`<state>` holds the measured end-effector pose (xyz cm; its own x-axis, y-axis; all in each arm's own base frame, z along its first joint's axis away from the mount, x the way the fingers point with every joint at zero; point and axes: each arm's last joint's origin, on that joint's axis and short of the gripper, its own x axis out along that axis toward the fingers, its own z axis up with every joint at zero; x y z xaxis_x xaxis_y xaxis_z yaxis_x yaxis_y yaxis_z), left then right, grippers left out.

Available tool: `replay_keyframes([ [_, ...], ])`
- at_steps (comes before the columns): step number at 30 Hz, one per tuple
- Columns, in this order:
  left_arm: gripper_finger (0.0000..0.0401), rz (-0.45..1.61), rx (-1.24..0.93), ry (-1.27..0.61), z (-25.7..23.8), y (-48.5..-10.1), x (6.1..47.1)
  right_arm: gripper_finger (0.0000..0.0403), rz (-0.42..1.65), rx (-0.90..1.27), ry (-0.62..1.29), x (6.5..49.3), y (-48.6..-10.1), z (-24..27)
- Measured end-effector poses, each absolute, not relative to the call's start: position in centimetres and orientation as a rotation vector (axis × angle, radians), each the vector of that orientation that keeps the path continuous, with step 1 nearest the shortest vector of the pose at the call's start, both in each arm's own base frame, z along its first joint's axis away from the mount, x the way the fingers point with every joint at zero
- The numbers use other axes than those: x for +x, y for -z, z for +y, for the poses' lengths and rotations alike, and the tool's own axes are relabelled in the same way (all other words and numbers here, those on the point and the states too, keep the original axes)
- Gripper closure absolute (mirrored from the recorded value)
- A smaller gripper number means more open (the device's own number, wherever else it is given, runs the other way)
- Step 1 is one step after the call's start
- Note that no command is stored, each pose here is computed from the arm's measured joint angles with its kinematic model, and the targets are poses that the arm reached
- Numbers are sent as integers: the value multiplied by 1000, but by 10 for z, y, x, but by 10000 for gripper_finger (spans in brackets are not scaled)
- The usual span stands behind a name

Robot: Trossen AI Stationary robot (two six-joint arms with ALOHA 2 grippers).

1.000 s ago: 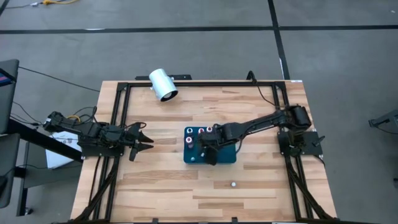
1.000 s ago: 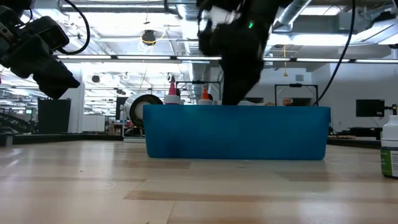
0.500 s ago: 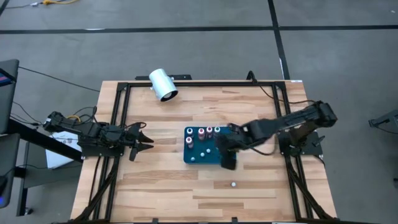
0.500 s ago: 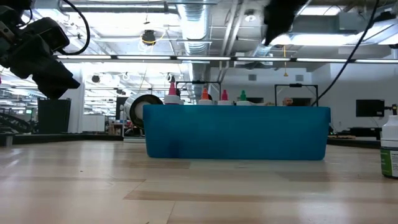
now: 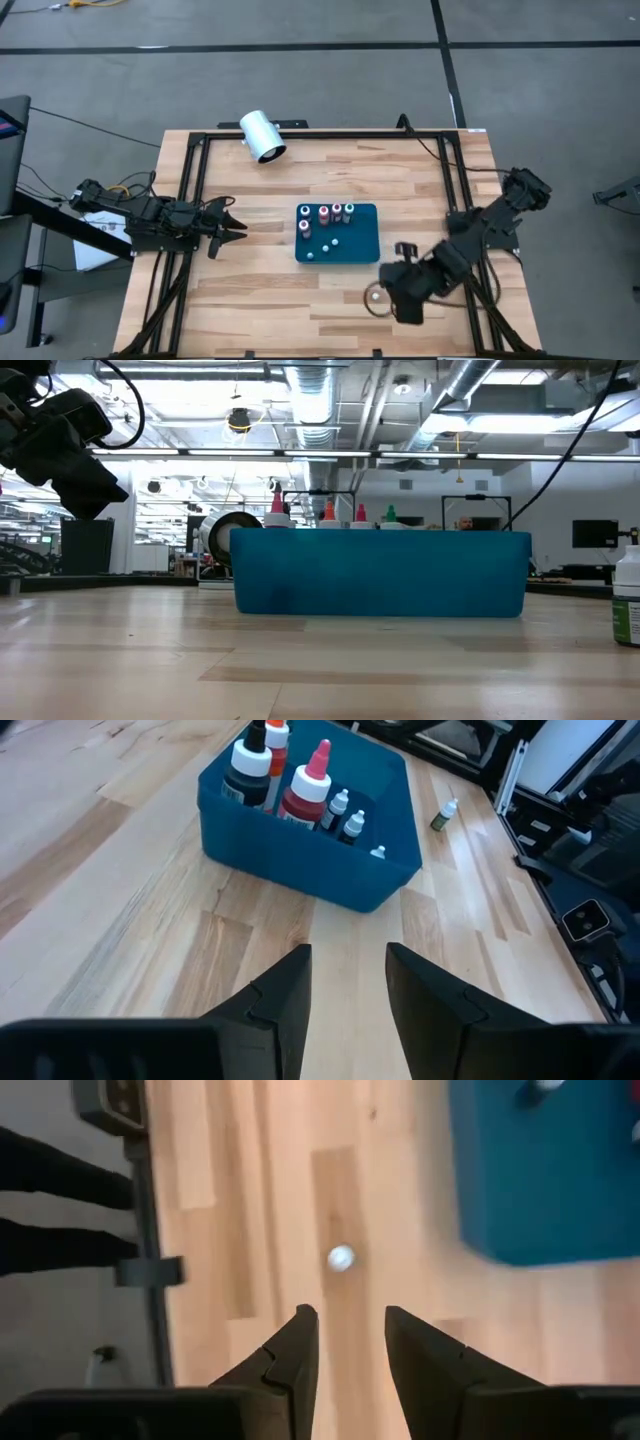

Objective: Pick & Place food coloring
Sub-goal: Put the small green food coloring bottle into the blue bin

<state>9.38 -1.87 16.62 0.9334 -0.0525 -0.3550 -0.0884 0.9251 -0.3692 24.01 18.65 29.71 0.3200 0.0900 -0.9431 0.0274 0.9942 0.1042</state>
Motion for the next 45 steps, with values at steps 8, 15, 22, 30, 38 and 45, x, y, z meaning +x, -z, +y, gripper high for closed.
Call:
replay_keyframes([
  [8, 279, 368, -398, -20, -19, -166, 94, 295, 1311, 168, 45, 231, -272, 221],
  [15, 279, 368, -404, -20, -19, -166, 94, 295, 1376, 137, 117, 242, -240, 233],
  [22, 279, 377, -415, 7, -20, -166, 94, 295, 1405, 125, 151, 254, -219, 237],
  [30, 279, 381, -407, 24, -20, -166, 94, 295, 1395, 172, 181, 257, -221, 233],
  [38, 279, 382, -403, 25, -20, -166, 94, 245, 1383, 230, 216, 257, -222, 234],
  [45, 279, 385, -401, 24, -20, -166, 94, 183, 1354, 258, 212, 261, -220, 237],
])
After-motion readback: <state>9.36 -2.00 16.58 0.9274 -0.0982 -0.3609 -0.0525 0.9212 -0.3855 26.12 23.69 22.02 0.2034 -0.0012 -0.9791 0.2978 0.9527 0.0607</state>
